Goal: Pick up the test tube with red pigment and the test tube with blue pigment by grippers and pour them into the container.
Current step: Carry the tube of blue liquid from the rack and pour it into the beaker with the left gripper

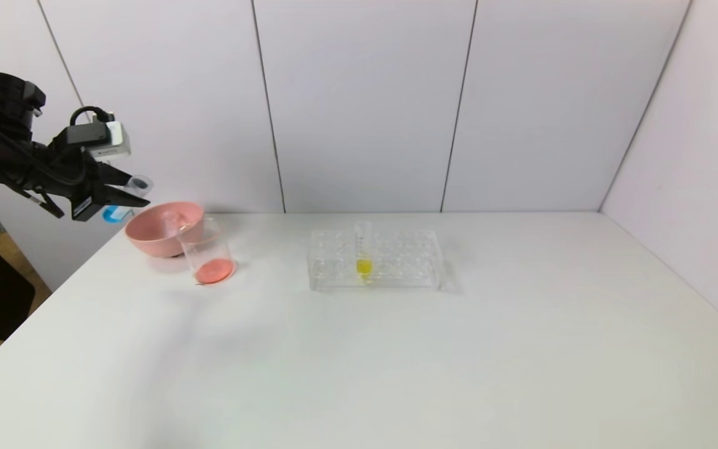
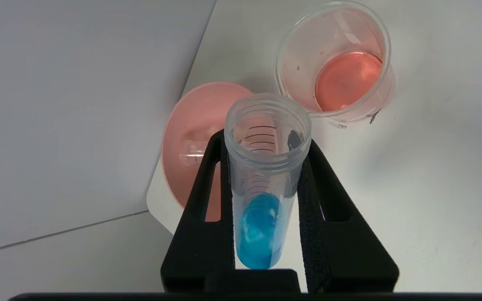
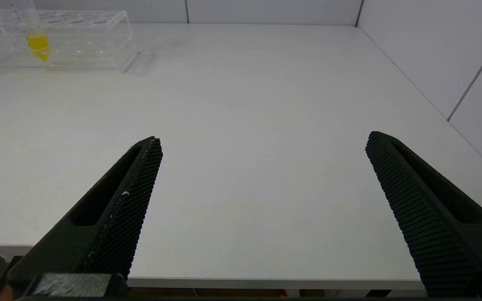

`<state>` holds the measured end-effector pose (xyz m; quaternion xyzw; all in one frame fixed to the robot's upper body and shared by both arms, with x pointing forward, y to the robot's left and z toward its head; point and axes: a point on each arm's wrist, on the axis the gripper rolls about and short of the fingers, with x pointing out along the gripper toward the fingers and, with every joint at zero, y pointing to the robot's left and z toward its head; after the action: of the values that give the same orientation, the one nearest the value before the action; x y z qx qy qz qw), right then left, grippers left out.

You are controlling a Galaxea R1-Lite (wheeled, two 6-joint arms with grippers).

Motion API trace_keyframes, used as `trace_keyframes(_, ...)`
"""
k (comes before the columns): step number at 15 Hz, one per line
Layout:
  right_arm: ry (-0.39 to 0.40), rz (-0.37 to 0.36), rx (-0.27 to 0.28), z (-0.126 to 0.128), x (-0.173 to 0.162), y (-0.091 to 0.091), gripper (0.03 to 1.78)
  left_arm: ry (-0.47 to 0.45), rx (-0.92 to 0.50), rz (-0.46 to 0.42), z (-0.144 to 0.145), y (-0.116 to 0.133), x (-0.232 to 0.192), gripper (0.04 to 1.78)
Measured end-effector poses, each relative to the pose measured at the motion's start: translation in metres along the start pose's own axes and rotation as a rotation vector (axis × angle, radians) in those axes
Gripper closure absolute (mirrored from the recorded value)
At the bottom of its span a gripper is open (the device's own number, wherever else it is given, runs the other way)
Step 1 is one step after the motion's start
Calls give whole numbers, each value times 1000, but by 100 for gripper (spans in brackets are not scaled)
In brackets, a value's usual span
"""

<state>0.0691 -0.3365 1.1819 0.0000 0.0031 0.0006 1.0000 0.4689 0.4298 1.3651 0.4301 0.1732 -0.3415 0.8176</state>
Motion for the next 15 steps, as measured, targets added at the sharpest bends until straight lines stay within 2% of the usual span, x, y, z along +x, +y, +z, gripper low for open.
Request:
trace_keyframes(6, 0, 0, 0, 0, 0, 0, 4, 55, 3, 3, -2, 0, 5, 137)
trace_keyframes(9, 0, 0, 0, 0, 0, 0, 4, 126, 36, 13, -1, -1, 8, 137)
trace_keyframes(15, 0, 0, 0, 0, 0, 0, 4, 133, 105, -1, 2, -2, 10, 137)
